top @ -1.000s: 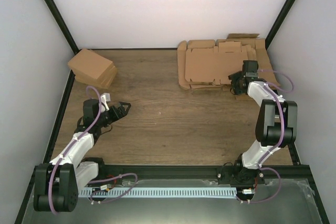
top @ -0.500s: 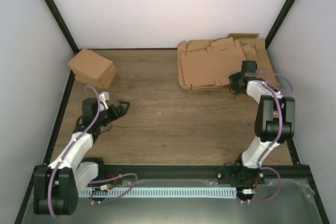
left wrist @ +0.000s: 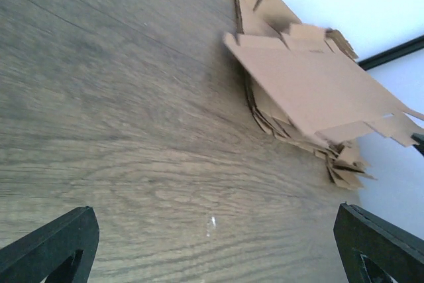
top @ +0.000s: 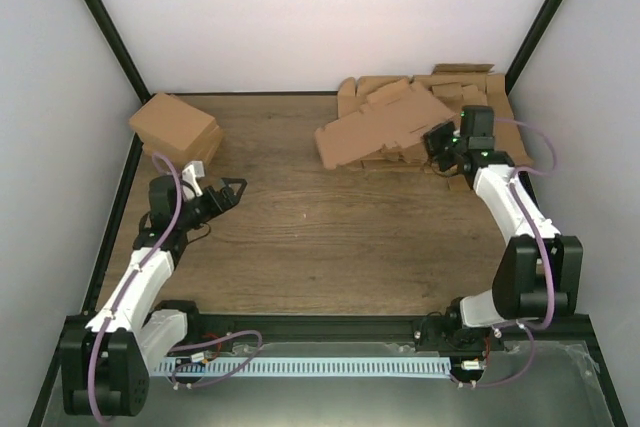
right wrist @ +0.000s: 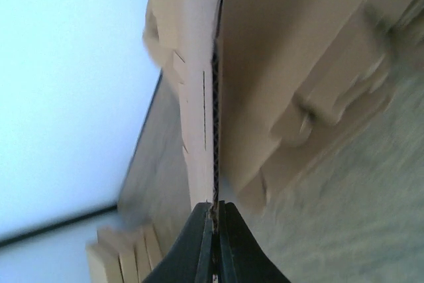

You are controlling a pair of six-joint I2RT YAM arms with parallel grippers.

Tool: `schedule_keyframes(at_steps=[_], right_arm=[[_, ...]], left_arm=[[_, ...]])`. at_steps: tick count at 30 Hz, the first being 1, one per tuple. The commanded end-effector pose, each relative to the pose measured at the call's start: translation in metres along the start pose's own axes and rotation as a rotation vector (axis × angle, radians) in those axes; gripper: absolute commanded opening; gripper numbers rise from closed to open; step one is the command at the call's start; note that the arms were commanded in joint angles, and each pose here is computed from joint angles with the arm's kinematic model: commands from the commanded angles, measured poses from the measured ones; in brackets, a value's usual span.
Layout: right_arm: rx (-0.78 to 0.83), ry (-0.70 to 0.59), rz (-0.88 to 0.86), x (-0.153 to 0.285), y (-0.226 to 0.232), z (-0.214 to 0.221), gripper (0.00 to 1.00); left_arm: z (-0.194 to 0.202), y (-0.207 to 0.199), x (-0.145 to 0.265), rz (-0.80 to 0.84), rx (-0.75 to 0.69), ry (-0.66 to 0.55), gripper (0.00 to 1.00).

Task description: Fold the paper box

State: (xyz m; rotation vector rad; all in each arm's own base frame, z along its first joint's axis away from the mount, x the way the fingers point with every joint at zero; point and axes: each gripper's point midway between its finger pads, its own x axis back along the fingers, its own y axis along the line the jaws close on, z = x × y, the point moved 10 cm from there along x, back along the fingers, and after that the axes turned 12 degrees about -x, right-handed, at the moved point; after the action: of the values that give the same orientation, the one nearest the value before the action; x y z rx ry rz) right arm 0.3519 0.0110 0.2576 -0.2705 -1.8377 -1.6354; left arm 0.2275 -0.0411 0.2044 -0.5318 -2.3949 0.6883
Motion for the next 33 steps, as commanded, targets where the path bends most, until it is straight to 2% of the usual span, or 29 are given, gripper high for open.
schedule_keyframes(at_steps=[1, 7, 12, 13, 14, 15, 16, 17, 19, 23, 26, 30, 33], right_arm=[[0.088, 0.285, 0.038, 0.008, -0.012, 0.061, 0.01], [0.139, 0.392, 0.095, 0.028, -0.062, 0.114, 0.01], [0.159, 0.377, 0.17, 0.031, -0.106, 0.122, 0.08], [0.168, 0.368, 0.185, 0.03, -0.113, 0.122, 0.15], [0.179, 0.365, 0.195, 0.029, -0.118, 0.122, 0.25], [0.197, 0.368, 0.194, 0.029, -0.121, 0.122, 0.45], [0.223, 0.365, 0.191, 0.028, -0.122, 0.121, 0.69], [0.253, 0.35, 0.204, 0.027, -0.121, 0.12, 0.85], [0.34, 0.293, 0.231, 0.026, -0.114, 0.115, 0.97], [0.633, 0.231, 0.175, 0.023, -0.083, 0.108, 0.98], [0.817, 0.238, 0.116, 0.015, -0.064, 0.108, 0.98], [0.915, 0.191, 0.117, -0.006, -0.048, 0.101, 1.0], [0.9, 0.225, 0.127, -0.033, -0.04, 0.088, 1.0]], left_arm=[[-0.005, -0.012, -0.006, 0.134, 0.053, 0.032, 1.0], [0.01, -0.022, -0.029, 0.24, 0.189, 0.164, 1.0], [0.035, -0.028, -0.042, 0.171, 0.215, 0.285, 1.0], [0.04, -0.027, -0.042, 0.146, 0.225, 0.298, 1.0], [0.045, -0.024, -0.042, 0.106, 0.242, 0.31, 1.0], [0.052, -0.021, -0.041, 0.071, 0.263, 0.326, 1.0], [0.06, -0.017, -0.039, 0.035, 0.298, 0.342, 1.0], [0.068, -0.014, -0.037, 0.015, 0.333, 0.352, 1.0], [0.084, -0.011, -0.034, -0.001, 0.382, 0.363, 1.0], [0.103, -0.012, -0.026, -0.037, 0.421, 0.352, 1.0], [0.107, -0.013, -0.023, -0.043, 0.417, 0.344, 1.0], [0.113, -0.01, -0.025, -0.059, 0.404, 0.359, 1.0], [0.117, -0.007, -0.029, -0.058, 0.395, 0.377, 1.0]])
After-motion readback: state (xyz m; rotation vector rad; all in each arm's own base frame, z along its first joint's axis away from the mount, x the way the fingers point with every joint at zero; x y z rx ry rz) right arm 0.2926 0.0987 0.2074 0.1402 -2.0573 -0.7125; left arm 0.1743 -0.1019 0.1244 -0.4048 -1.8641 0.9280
